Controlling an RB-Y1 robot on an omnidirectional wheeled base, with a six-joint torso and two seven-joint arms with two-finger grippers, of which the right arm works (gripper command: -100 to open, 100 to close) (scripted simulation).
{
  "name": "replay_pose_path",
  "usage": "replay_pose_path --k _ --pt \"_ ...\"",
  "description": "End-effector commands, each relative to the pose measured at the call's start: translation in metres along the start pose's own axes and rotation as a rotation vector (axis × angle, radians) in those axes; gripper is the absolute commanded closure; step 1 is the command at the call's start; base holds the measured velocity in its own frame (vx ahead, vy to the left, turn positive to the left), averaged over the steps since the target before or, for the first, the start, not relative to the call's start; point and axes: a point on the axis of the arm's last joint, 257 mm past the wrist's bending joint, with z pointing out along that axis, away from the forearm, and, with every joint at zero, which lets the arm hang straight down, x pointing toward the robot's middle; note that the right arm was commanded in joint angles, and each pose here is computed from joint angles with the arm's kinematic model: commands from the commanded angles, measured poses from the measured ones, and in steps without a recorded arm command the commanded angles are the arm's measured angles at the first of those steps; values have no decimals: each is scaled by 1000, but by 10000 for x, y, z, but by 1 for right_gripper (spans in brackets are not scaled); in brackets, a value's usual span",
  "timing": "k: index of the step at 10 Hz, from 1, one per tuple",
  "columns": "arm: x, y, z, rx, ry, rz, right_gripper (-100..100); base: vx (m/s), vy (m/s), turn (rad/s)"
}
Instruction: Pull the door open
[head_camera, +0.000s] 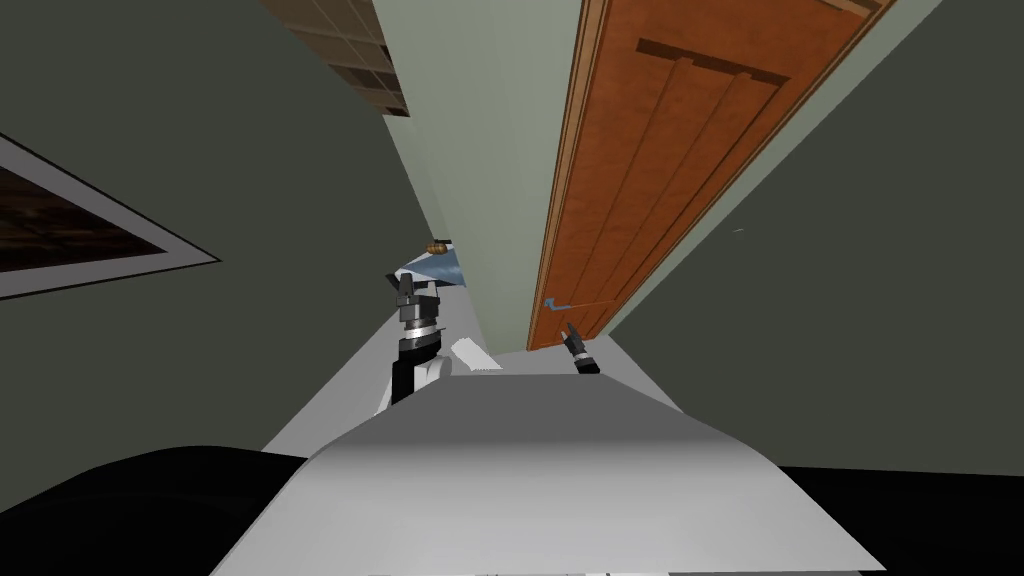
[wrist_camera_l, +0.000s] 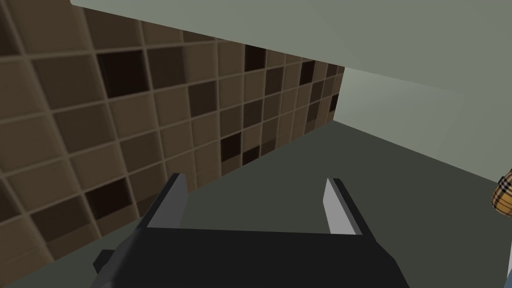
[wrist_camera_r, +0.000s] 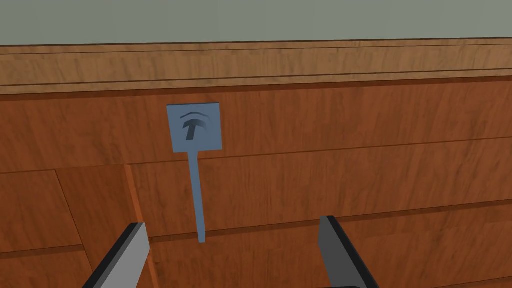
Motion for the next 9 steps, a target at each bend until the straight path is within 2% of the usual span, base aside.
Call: replay_pose_path --k 1,8,9 --pt "-64 -69 -37 19 -5 -1 -100 43 -36 51" --pt "-300 -324 -170 89 -29 -7 -100 48 -52 78" --pt "-290 -302 -147 83 -27 -7 -100 23 -27 14"
